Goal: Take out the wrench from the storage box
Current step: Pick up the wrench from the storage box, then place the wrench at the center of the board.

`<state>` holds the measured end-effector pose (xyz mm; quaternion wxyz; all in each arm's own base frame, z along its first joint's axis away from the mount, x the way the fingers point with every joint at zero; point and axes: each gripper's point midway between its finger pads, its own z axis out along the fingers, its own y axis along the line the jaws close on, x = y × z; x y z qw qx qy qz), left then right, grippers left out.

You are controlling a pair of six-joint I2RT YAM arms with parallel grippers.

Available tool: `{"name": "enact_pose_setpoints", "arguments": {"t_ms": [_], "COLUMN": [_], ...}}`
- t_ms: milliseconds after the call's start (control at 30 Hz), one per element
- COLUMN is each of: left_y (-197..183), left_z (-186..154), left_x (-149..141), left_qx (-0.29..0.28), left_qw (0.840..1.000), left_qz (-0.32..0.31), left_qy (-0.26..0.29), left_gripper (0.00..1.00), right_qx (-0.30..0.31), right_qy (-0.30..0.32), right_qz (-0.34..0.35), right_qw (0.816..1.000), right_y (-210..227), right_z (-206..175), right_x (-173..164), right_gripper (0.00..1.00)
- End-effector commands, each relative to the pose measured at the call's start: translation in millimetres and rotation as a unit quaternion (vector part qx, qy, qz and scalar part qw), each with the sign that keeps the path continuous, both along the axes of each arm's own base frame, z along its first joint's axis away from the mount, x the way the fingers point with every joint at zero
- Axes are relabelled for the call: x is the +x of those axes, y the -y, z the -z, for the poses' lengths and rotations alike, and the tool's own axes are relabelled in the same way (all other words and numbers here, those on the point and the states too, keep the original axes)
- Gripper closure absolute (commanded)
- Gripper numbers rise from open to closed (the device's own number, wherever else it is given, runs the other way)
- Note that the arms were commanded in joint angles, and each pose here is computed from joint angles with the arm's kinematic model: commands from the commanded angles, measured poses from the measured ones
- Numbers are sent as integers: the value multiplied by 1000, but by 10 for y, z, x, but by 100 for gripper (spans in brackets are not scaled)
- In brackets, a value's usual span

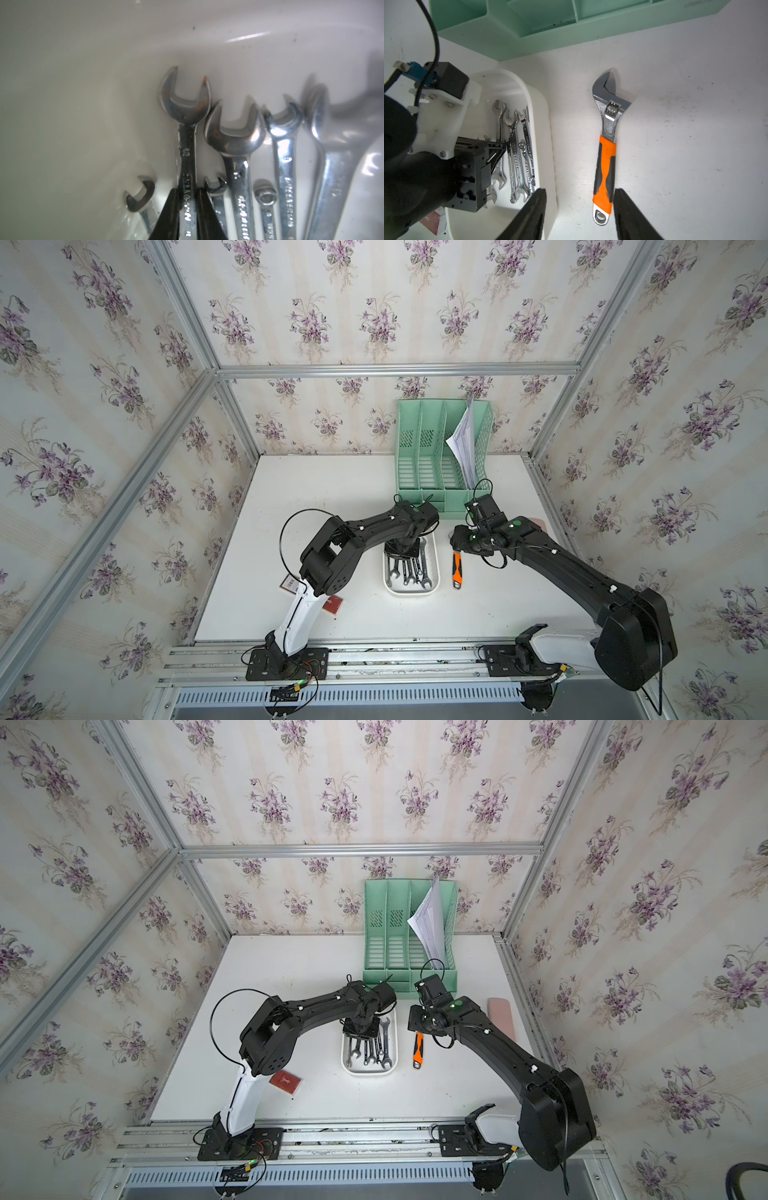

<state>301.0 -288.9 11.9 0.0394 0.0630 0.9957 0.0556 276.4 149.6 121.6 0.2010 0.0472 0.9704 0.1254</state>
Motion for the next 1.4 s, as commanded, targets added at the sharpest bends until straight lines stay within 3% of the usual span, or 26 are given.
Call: {"name": "enact_pose_setpoints", "arguments": {"t_ms": [0, 700, 1133, 1367], "left_y": [-47, -73, -439, -797], "left_z": [79, -709, -1285, -1262], "left_x": [-24, 178, 175, 164], "left_qx": [12, -19, -39, -26], "left_qw": [1000, 999, 997, 997], "left_qz": [4, 12, 0, -12], "left_qy": [-8, 44, 68, 75], "left_gripper": [85, 84, 83, 82], "right_qx": [-4, -3, -1, 3], "right_qy": [-1, 0, -4, -4], "right_qz": [-3, -4, -5, -8], "right_qw": [1000, 1000, 1000, 1000], "right_y": [8, 3, -6, -35], "right_z": [0, -13, 3, -21], "right_x": [-7, -9, -15, 5], "right_gripper": [43, 42, 42, 42]}}
